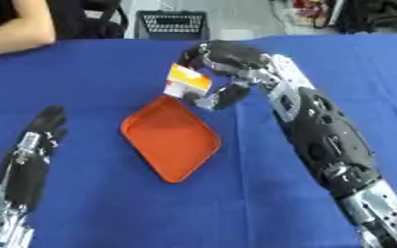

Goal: Pick up objects on the table and place them in the box.

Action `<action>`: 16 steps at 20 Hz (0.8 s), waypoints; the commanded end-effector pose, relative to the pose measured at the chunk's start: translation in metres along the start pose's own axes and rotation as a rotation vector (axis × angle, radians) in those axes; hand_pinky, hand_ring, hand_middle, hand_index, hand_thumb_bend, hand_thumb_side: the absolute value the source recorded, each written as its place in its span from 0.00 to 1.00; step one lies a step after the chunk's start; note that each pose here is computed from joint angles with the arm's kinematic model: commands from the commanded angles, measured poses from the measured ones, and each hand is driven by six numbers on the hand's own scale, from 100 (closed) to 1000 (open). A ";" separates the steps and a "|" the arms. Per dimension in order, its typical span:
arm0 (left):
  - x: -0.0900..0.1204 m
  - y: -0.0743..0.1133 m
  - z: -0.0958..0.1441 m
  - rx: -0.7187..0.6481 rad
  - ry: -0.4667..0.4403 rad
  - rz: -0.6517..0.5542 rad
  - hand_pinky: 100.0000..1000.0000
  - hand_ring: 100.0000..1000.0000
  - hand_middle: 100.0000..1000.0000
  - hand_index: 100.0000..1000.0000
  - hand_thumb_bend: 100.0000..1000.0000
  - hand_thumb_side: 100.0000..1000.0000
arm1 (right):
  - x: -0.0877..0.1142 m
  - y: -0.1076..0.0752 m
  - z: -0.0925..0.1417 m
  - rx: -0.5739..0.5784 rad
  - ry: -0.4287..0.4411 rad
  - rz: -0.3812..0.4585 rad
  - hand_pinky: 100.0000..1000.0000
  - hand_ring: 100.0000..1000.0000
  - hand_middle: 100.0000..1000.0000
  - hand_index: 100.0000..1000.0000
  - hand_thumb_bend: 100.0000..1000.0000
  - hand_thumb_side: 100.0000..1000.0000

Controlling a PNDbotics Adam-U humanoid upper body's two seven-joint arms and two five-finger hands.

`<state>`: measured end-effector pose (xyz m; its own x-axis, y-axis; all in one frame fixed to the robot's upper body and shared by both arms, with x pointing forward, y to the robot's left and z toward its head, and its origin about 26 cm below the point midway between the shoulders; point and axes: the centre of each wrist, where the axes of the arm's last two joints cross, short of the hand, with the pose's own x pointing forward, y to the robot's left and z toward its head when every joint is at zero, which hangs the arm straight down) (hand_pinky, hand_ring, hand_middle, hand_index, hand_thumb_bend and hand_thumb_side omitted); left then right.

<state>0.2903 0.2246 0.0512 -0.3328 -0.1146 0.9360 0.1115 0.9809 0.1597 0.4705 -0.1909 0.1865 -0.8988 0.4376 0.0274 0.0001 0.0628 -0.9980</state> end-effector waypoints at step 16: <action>0.005 -0.004 -0.005 -0.023 -0.026 0.014 1.00 1.00 1.00 0.97 0.15 1.00 | 0.005 0.020 -0.021 0.272 -0.117 0.132 0.81 0.84 0.90 1.00 0.22 0.92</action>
<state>0.2914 0.2204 0.0519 -0.3369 -0.0979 0.9364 0.1315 0.9799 0.1497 0.4747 -0.1665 0.1563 -0.8929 0.4499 -0.0196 -0.0149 -0.0730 -0.9972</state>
